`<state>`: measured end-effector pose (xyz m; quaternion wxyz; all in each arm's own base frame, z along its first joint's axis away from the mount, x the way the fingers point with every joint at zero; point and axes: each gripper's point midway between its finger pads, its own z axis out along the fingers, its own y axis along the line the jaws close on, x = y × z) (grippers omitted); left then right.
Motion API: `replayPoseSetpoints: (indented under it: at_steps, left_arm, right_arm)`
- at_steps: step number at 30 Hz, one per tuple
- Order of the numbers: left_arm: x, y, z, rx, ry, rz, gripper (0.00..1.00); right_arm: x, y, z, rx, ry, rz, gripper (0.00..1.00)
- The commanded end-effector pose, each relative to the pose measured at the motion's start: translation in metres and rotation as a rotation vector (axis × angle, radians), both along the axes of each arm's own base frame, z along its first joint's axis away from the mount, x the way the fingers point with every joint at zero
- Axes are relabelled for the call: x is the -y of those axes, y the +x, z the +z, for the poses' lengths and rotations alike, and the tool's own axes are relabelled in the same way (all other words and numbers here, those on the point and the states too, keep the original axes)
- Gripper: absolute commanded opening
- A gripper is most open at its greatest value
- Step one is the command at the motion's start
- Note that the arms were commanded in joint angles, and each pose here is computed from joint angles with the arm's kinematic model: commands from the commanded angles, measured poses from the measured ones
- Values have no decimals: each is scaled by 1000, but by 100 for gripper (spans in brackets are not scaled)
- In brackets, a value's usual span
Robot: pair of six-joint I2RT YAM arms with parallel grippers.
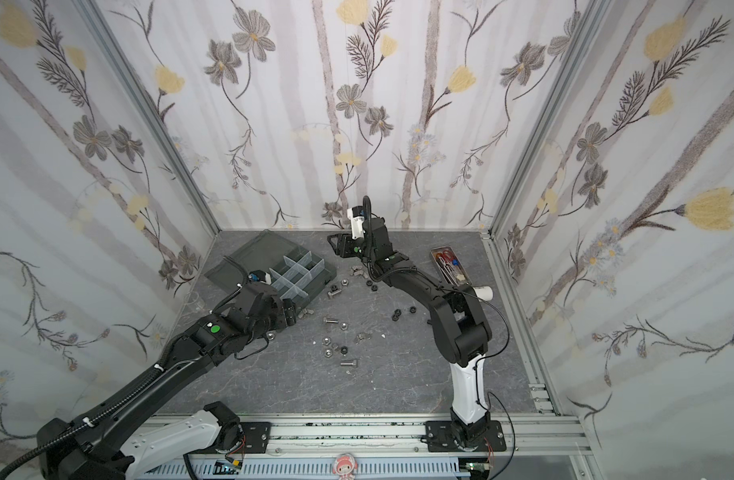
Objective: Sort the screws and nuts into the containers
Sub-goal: 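Lower the black bolt into a far compartment and open the right gripper, then withdraw the right gripper while the left gripper grasps a steel hex bolt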
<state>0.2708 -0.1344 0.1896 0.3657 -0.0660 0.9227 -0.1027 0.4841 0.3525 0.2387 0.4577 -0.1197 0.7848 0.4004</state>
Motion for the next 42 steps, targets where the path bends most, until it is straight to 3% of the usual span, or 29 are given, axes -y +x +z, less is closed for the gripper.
replayPoseSetpoints:
  at_steps: [1, 9, 22, 33, 42]
  left_arm:
    - [9, 1, -5, -22, 26, -16, 81]
    - [27, -2, -28, -74, 60, -53, 88]
    - [51, 4, -68, -139, 108, -109, 90]
    - [72, 17, -100, -201, 158, -154, 91]
    - [93, 34, -111, -234, 223, -189, 91]
  right_arm:
    - [24, -10, 4, 5, -3, -34, 58]
    - [77, -45, -5, -14, -41, -80, 62]
    - [137, -94, -19, -37, -53, -198, 65]
    - [158, -126, -55, -85, -62, -237, 67]
    - [165, -134, -58, -77, -45, -260, 68]
